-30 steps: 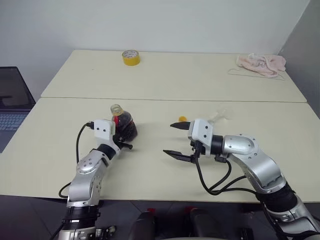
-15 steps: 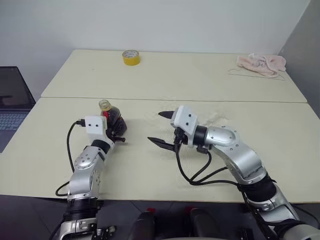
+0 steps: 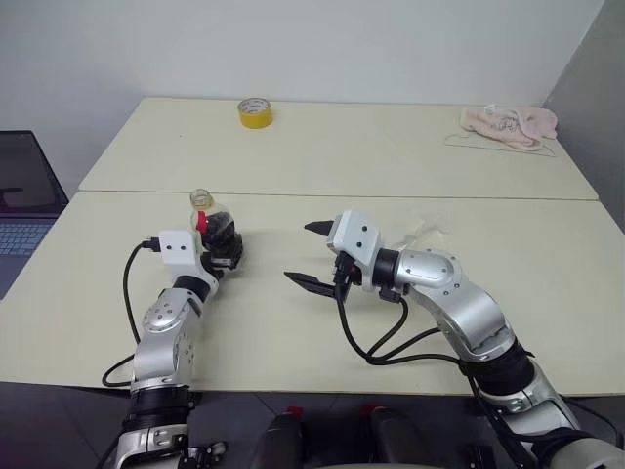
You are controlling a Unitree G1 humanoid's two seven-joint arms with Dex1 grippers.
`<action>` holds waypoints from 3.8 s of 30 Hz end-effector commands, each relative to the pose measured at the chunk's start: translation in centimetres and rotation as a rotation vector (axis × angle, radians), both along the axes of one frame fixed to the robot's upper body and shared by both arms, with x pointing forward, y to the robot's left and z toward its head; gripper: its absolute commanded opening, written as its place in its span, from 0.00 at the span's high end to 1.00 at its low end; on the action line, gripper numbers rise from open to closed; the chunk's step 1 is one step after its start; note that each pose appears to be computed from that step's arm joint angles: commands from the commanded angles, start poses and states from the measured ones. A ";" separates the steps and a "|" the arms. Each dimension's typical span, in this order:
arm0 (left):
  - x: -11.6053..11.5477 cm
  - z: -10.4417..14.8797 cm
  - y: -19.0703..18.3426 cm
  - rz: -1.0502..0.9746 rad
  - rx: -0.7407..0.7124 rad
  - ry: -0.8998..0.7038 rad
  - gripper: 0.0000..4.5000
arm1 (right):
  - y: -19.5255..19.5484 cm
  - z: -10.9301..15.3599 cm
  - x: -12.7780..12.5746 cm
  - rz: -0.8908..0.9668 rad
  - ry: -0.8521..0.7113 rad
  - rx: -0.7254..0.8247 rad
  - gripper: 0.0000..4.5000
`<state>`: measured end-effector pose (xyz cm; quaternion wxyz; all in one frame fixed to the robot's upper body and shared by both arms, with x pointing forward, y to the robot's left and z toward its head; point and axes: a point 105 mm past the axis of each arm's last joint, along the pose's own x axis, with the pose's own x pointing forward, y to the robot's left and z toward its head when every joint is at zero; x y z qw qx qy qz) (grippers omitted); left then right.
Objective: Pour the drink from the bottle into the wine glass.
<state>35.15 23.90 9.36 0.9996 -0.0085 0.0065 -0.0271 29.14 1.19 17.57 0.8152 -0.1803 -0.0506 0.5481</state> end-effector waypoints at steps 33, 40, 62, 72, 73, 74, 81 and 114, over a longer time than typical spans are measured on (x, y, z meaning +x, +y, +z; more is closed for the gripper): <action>-9.3 3.6 -12.2 -0.869 0.234 0.084 0.01 | -16.2 -0.8 2.5 -0.333 -0.316 -0.485 0.00; -9.4 4.2 -13.2 -0.992 0.275 0.097 0.01 | -18.5 -3.8 4.4 -0.367 -0.473 -0.741 0.00; -8.9 4.3 -13.9 -1.020 0.294 0.070 0.01 | -17.7 -4.4 10.0 -0.441 -0.831 -0.900 0.00; -9.0 4.4 -14.1 -1.033 0.291 0.070 0.01 | -17.0 -3.8 11.4 -0.394 -0.886 -0.914 0.00; -9.1 4.4 -14.1 -1.034 0.290 0.069 0.01 | -17.0 -3.8 11.5 -0.388 -0.888 -0.914 0.00; -9.1 4.5 -14.2 -1.038 0.284 0.068 0.01 | -16.9 -3.9 11.5 -0.381 -0.890 -0.913 0.00; -8.9 4.8 -14.0 -1.038 0.268 0.071 0.01 | -15.7 -4.5 12.5 -0.349 -0.908 -0.923 0.00; -8.8 4.4 -12.9 -0.939 0.199 0.083 0.00 | -11.7 -3.9 9.0 -0.515 -0.660 -0.351 0.98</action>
